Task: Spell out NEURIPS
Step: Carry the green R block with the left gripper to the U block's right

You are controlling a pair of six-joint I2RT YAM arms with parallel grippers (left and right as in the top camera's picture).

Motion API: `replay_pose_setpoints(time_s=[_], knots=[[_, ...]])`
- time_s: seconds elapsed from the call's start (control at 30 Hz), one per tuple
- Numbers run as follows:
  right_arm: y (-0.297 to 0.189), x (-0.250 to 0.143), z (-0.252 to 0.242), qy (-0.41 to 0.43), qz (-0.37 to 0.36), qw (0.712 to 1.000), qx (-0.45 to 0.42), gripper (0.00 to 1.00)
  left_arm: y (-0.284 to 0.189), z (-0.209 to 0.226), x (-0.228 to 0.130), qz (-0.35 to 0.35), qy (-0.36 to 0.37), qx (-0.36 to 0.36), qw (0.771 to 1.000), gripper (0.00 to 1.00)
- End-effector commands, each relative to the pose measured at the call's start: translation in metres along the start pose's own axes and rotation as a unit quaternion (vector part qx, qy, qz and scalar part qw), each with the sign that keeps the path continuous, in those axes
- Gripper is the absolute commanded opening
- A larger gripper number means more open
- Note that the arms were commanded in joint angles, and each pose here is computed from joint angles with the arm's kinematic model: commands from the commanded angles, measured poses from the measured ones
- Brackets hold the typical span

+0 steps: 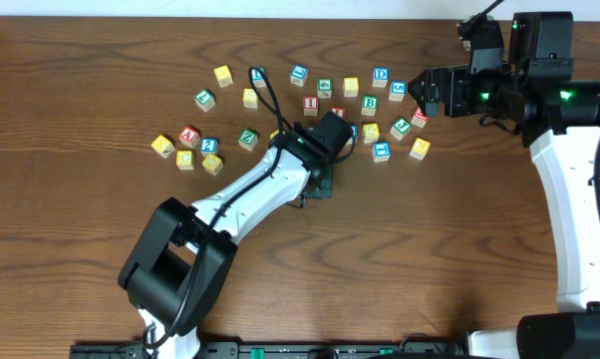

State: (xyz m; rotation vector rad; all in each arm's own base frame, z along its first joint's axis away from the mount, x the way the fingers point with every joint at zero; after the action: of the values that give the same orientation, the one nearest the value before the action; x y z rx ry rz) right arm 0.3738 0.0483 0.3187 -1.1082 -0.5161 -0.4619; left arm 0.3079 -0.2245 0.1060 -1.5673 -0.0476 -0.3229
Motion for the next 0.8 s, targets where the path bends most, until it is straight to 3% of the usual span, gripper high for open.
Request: replay_pose_setpoints(time_s=[0.0,0.77], knots=[[0.001,-0.001,-0.002,-0.003,0.003,1.0,0.002,0.99,0.009,0.002,-0.003,0.008,-0.009,0.004,1.0,0.22],[0.001,-0.001,-0.002,-0.003,0.003,1.0,0.002,0.99,0.023,0.003,-0.006,0.005,-0.01,0.007,1.0,0.22]])
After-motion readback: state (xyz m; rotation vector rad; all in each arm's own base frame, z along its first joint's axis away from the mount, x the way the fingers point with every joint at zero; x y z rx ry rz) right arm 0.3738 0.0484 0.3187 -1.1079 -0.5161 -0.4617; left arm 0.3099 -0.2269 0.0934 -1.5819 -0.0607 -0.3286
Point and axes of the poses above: each gripper's point midway between its finger pads, its own y axis out along the fingers, its own z axis along the line the jaws close on, x = y × z, the point moved 7 cm from there along -y, back along the fingers, and after that the axes turned 8 degrees about y, right-handed, at the moved point
